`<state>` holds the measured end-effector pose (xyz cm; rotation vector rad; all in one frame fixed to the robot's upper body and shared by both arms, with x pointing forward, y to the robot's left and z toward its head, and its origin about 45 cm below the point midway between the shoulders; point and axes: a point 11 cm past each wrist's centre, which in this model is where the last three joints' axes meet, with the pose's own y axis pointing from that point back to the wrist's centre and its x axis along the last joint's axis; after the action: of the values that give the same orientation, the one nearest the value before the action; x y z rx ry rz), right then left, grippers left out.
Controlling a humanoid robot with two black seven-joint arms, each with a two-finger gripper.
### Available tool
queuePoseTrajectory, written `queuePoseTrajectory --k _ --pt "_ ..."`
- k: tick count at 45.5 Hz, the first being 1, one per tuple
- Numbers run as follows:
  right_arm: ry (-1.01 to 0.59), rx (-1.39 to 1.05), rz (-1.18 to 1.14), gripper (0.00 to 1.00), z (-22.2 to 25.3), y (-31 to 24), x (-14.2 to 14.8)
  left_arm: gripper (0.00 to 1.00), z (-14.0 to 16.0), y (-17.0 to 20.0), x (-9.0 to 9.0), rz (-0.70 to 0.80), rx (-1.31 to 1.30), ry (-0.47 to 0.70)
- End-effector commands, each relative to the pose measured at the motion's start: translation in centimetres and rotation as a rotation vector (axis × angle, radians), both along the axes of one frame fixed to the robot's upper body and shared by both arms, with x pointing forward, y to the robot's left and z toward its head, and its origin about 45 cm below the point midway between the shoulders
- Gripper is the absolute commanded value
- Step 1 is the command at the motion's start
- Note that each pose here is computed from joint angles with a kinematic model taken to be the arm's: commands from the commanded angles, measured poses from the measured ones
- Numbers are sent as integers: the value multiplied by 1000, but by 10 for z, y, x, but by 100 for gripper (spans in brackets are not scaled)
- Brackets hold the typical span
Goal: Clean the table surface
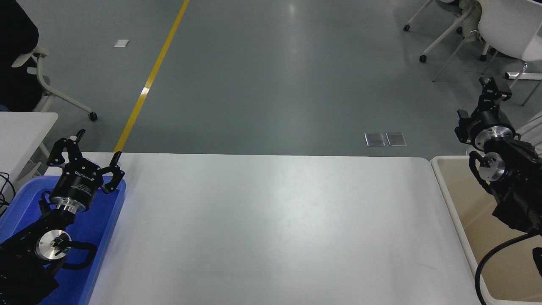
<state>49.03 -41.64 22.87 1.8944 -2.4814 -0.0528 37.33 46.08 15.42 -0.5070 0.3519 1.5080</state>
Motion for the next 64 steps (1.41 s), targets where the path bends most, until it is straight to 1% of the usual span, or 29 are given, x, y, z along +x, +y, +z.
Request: queuePoseTrajectory --k 1,7,18,25,37,51,64 --pt "-33 -8 67 99 -13 38 3 100 0 0 0 0 0 0" --pt "-51 20 82 99 -18 56 4 100 0 0 0 0 0 0" --pt "-68 84 84 99 -49 80 -10 100 0 0 0 0 0 0" --pt "-77 112 66 99 -66 83 -22 100 0 0 0 0 0 0" --pt "-77 173 -16 99 -91 67 -44 100 0 0 0 0 0 0" --pt "-69 175 -21 99 -97 64 -49 100 0 0 0 0 0 0" --pt "-94 165 -10 99 -96 67 -51 100 0 0 0 0 0 0"
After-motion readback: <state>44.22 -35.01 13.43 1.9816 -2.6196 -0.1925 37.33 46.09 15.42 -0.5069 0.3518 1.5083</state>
